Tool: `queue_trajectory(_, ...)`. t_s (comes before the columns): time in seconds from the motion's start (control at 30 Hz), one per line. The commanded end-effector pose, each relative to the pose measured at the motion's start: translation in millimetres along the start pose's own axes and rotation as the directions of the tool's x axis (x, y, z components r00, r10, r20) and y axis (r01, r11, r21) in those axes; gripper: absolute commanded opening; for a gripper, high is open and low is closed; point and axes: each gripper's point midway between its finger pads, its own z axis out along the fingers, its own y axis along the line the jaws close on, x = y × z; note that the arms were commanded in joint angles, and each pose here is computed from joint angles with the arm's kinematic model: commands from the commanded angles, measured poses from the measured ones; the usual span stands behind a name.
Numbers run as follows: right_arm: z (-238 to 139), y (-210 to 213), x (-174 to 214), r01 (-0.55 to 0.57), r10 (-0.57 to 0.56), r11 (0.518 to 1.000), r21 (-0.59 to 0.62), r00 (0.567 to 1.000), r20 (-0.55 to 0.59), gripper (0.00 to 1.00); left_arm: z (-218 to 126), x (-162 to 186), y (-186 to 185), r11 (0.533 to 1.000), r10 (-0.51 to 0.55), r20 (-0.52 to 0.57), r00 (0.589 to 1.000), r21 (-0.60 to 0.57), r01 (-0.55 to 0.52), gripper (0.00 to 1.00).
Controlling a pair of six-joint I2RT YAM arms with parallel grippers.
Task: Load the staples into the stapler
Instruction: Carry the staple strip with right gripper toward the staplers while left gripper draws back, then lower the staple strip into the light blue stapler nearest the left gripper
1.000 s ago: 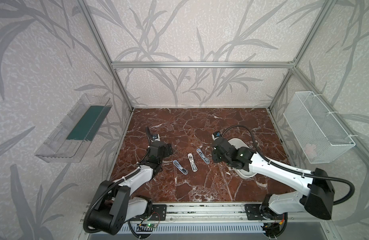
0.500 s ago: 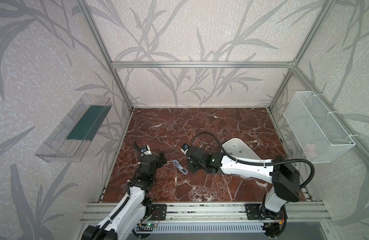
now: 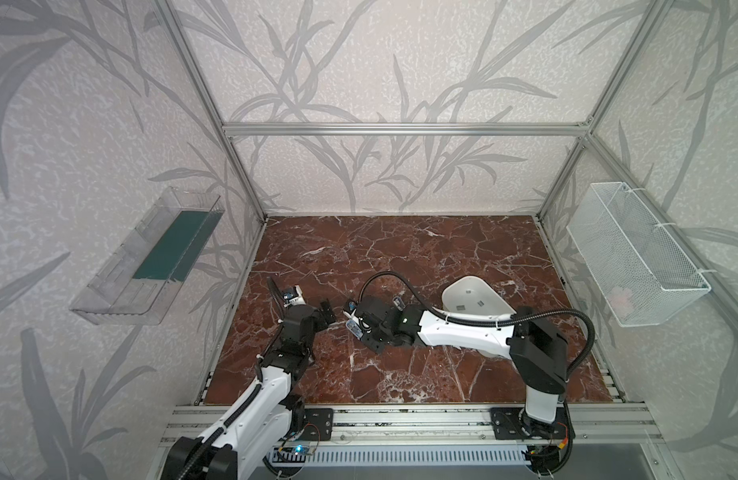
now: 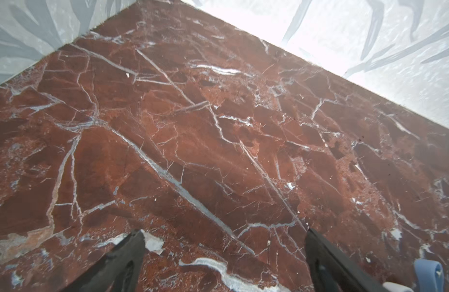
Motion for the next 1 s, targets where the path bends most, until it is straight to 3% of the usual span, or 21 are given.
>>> queue_trajectory(0.0, 1.9, 10.5, -3.9, 0.022, -0.022, 0.999, -0.044, 1.0, -0.011, 0.12, -1.5, -3.7, 5.5, 0.999, -0.037, 0.035, 0.999, -0.016, 0.038, 0.99)
queue_trajectory(0.5, 31.7, 12.3, 9.3, 0.07, -0.074, 0.997, -0.041, 0.992, -0.107, 0.12, -1.1, -2.6, 4.6, 0.999, -0.041, 0.031, 0.999, -0.009, 0.041, 0.99)
queue_trajectory(0.97, 38.2, 11.4, 9.2, 0.081, -0.085, 0.996, -0.041, 0.989, -0.118, 0.12, -1.1, -2.8, 4.5, 0.999, -0.04, 0.032, 0.999, -0.009, 0.041, 0.99)
